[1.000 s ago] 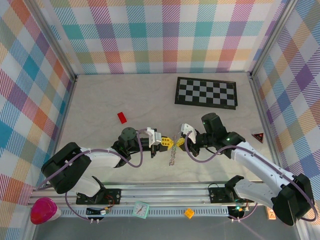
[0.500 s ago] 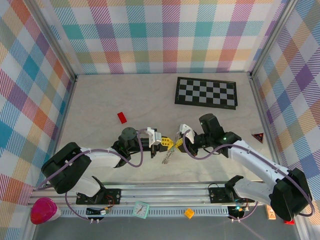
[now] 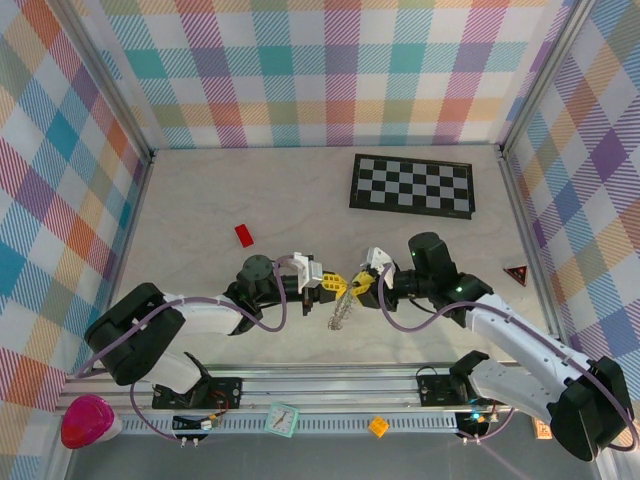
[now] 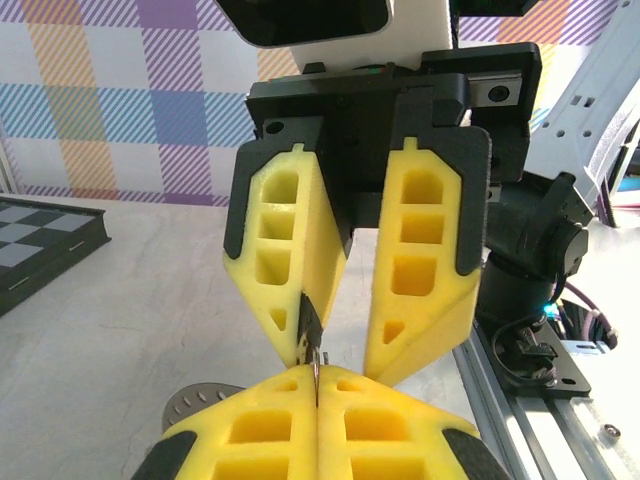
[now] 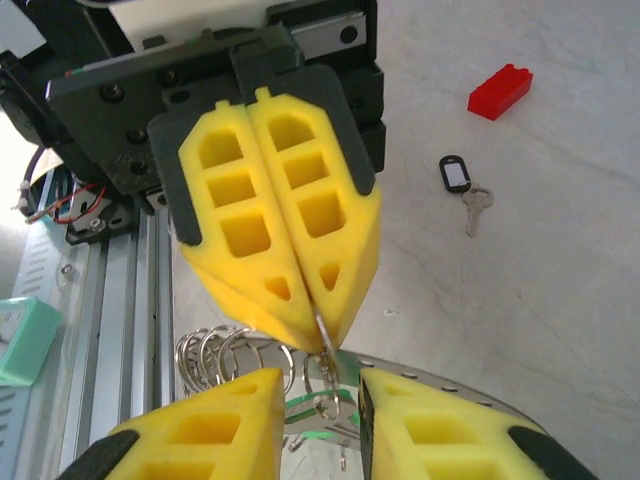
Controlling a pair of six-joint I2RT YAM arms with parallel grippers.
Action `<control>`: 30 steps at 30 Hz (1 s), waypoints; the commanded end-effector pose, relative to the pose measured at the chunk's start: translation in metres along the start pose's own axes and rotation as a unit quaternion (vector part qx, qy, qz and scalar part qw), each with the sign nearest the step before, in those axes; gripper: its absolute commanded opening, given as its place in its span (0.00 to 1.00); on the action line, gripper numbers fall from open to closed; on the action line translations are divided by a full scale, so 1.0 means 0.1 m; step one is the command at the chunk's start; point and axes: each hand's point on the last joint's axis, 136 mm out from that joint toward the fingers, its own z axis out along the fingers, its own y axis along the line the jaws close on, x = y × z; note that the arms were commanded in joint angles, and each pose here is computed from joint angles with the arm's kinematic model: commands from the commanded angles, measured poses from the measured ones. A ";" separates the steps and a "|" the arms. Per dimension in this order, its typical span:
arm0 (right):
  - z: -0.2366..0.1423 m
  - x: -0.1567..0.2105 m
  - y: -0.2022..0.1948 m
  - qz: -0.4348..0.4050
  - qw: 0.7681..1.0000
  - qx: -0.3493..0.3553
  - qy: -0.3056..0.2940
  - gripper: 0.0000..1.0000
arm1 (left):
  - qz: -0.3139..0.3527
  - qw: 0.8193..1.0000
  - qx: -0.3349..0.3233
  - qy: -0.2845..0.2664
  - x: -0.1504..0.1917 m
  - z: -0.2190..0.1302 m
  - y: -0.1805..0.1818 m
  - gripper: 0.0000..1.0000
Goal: Put the keys on the keyring
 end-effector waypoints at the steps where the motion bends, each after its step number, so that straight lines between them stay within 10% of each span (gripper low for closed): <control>1: 0.02 -0.06 -0.02 -0.005 1.000 -0.001 -0.017 0.24 | 0.023 0.999 0.024 -0.032 -0.19 0.04 -0.08 0.00; 20: 0.06 -0.08 0.03 -0.013 0.999 -0.032 0.000 0.00 | 0.018 0.999 0.003 -0.033 -0.21 0.05 -0.01 0.06; 23: 0.01 -0.04 0.02 -0.033 0.999 -0.027 0.034 0.00 | 0.028 0.999 -0.021 0.013 -0.03 0.03 0.06 0.33; 30: -0.06 -0.01 0.03 -0.098 0.990 -0.017 0.099 0.00 | 0.071 0.980 -0.029 0.183 0.33 -0.06 0.15 0.35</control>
